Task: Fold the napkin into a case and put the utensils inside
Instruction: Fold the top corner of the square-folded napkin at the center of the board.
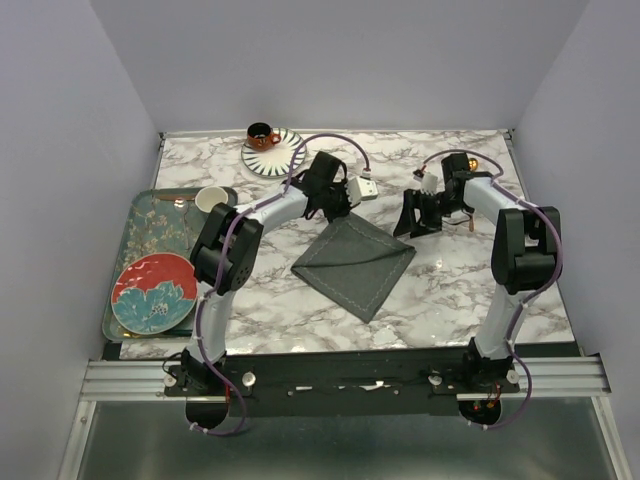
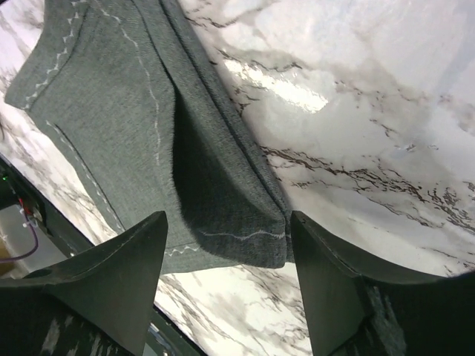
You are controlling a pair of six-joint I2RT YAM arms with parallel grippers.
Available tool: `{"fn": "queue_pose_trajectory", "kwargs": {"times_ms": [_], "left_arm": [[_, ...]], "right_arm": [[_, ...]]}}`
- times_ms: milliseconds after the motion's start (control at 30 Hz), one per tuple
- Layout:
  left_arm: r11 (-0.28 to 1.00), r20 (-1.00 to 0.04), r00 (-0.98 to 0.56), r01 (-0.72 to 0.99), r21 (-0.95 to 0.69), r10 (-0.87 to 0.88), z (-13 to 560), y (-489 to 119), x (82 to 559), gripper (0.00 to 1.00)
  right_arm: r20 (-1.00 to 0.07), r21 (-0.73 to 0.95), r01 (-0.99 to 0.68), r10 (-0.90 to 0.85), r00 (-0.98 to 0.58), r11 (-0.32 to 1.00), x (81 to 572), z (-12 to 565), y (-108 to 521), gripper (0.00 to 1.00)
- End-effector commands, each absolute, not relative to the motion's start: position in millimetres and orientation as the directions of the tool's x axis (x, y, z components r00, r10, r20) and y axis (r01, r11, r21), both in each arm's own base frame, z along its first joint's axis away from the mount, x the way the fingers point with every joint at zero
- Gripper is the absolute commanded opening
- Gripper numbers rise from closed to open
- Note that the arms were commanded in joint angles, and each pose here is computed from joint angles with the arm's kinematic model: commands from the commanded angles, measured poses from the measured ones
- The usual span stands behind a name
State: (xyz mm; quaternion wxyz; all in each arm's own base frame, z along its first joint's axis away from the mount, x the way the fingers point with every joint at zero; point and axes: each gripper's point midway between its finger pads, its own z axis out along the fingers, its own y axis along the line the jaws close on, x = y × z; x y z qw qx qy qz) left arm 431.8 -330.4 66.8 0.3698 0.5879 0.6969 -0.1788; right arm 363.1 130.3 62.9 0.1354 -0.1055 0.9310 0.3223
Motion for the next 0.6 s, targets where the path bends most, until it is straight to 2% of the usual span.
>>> {"fn": "queue_pose_trajectory", "kwargs": {"times_ms": [0,67,167,300,400,567], "left_arm": [[0.340,-0.738,-0.097,0.922,0.186,0.668,77,-326,451,0.38],[0.380,-0.748,-0.137,0.910,0.164,0.650,85,-320,453,0.51],[0.443,-0.765,-0.226,0.892,0.086,0.603,104,-309,447,0.56],[0.536,-0.782,-0.364,0.843,-0.046,0.506,129,-278,432,0.57],[0.539,-0.758,-0.453,0.827,-0.160,0.470,131,-264,400,0.57],[0.528,-0.726,-0.522,0.810,-0.256,0.448,122,-246,353,0.58]], "right_arm": [[-0.260,0.560,-0.271,-0.144,-0.955,0.783,355,50,126,0.73],[-0.242,0.564,-0.264,-0.149,-0.959,0.782,349,48,127,0.66],[-0.201,0.572,-0.242,-0.152,-0.968,0.784,338,41,125,0.58],[-0.157,0.591,-0.220,-0.156,-0.975,0.776,319,38,127,0.53],[-0.115,0.616,-0.191,-0.153,-0.982,0.765,299,34,130,0.51],[-0.065,0.690,-0.140,-0.132,-0.989,0.710,269,40,147,0.51]]}}
